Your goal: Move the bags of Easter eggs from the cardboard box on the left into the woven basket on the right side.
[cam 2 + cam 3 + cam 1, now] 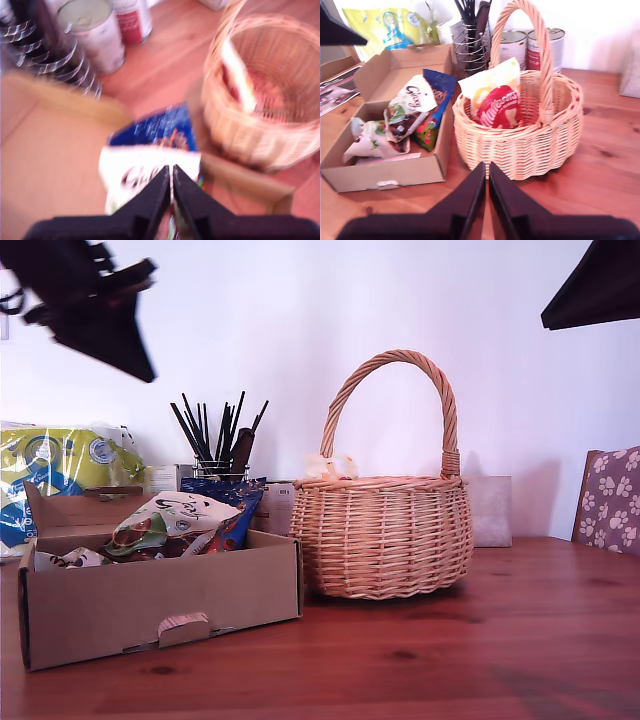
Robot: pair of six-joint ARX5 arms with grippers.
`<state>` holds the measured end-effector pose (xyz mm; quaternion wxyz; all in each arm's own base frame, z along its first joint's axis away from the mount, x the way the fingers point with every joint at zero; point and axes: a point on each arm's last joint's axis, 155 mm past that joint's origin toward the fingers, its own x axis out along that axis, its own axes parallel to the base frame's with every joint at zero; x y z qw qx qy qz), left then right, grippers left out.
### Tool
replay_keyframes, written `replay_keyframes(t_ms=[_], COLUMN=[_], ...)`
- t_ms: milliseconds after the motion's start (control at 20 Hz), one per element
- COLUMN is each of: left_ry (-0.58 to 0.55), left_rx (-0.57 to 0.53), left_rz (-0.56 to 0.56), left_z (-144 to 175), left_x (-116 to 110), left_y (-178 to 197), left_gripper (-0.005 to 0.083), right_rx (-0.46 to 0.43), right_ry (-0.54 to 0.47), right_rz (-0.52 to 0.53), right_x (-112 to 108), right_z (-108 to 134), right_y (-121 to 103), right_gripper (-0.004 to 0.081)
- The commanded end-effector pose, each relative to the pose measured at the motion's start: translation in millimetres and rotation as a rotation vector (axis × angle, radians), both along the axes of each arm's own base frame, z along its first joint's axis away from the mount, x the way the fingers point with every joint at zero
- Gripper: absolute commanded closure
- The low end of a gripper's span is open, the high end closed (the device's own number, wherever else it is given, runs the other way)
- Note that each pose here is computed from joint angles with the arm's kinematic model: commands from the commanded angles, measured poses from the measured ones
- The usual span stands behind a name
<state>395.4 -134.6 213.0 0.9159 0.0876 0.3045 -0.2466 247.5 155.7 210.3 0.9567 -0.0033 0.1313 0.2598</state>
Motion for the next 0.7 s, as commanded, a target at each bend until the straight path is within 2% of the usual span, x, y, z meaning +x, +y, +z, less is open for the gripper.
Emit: replay_keyframes(t_ms=[0,150,300,350,400,500,550,600,650], left_ry=[-0.005,0.001,0.087,0.12,0.149,0.14,0.108,0.07,0.039], left_rx=[0.0,0.035,0.104,0.101,0.08,0.084,0.092,0.101,0.112], left_rz=[0.009,-0.018,-0.068,-0.088,-0.114,-0.131,-0.124,-0.117,-0.106], left_z=[-5,-8,-29,-37,-41,-46,-45,-44,-44], left_x=[-6,-18,-36,-40,-46,-39,-28,-16,-5], left_y=[12,26,34,31,26,23,22,20,21], left_gripper=[0.0797,0.0797,0.0796,0.0744,0.0596,0.0186,0.007,0.0023,0.0021], right_rx=[0.013,0.017,0.016,0.015,0.015,0.02,0.02,0.019,0.018], right_ry=[0.002,0.005,0.005,0.004,0.003,0.007,0.008,0.009,0.01], right_rz=[0.036,0.059,0.06,0.06,0.061,0.083,0.085,0.085,0.085], right_x=[-4,-6,-6,-6,-6,-9,-9,-9,-9], right_z=[1,1,1,1,1,1,1,1,0], right_y=[6,10,10,10,10,13,14,14,14], right_gripper=[0.0782,0.0782,0.0782,0.0782,0.0782,0.0782,0.0783,0.0783,0.0782])
